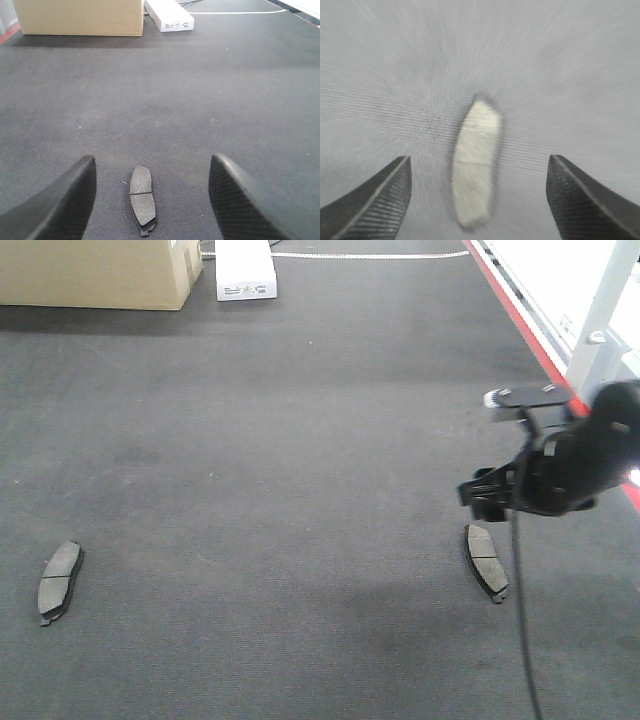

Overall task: Move and align brake pads A on conveyor
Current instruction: 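Raise the open right gripper away from the placed pad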

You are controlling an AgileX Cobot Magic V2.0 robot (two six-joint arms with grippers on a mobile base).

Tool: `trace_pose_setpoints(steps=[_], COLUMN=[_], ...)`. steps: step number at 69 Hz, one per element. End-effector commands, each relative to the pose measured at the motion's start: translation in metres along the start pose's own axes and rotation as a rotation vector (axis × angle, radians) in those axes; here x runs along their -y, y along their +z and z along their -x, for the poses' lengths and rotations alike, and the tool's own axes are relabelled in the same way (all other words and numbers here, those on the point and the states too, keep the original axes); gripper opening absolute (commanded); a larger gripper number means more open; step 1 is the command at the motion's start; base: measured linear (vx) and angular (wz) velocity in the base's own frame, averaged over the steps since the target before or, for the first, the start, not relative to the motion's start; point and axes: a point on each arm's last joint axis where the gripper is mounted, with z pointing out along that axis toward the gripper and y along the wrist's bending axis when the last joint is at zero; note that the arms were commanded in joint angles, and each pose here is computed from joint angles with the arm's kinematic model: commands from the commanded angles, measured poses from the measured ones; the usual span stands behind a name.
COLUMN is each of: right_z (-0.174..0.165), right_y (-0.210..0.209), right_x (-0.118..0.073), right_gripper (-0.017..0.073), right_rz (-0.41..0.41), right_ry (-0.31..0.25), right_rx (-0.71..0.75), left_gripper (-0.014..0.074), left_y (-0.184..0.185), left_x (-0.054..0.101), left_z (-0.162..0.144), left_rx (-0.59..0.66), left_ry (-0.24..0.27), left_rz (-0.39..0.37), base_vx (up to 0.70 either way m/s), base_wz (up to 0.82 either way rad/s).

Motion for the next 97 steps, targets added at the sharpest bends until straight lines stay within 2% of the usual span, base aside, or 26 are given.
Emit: trace_pose_setpoints(steps=[1,15,28,45,63,70,97], right_z=[-0.001,-0.039,-0.082,-0.131,-0.17,-0.174,-0.175], right_y=[-0.039,-0.09,-0.131,-0.158,-0.161,-0.162,-0.163], right_x=[0.003,0.002,0.0,-0.002,-0.003,-0.003,-0.003], right_gripper=[0.0547,0.0547,0.0547,0.0541,0.0512,0.0506,0.0505], right_rz=[-0.025,-0.031,-0.024,-0.035,-0.046,-0.047,-0.046], right_ry=[-0.032,-0.035,-0.013,-0.024,-0.028,-0.028,-0.026], right_rx=[0.199,0.442,0.643,0.829,1.011,1.05,1.05], left_gripper=[0.0471,0.0471,0.0471,0.0471,0.0471,0.0471,0.0471], left_y=[-0.002,-0.002,-0.002,-0.002,-0.002,-0.002,-0.002], left_x=[0.002,0.002,0.002,0.002,0.002,0.002,0.002], left_z=[0.014,0.014,0.014,0.014,0.014,0.014,0.014], left_rx=[0.088,0.088,0.088,0.088,0.088,0.088,0.088], left_ry=[-0.006,-0.006,-0.006,-0.006,-0.006,-0.006,-0.006], left_rz=[-0.014,-0.014,-0.014,-0.014,-0.014,-0.014,-0.014], base_vx=[0.0,0.0,0.0,0.0,0.0,0.0,0.0], base_wz=[0.0,0.0,0.0,0.0,0.0,0.0,0.0])
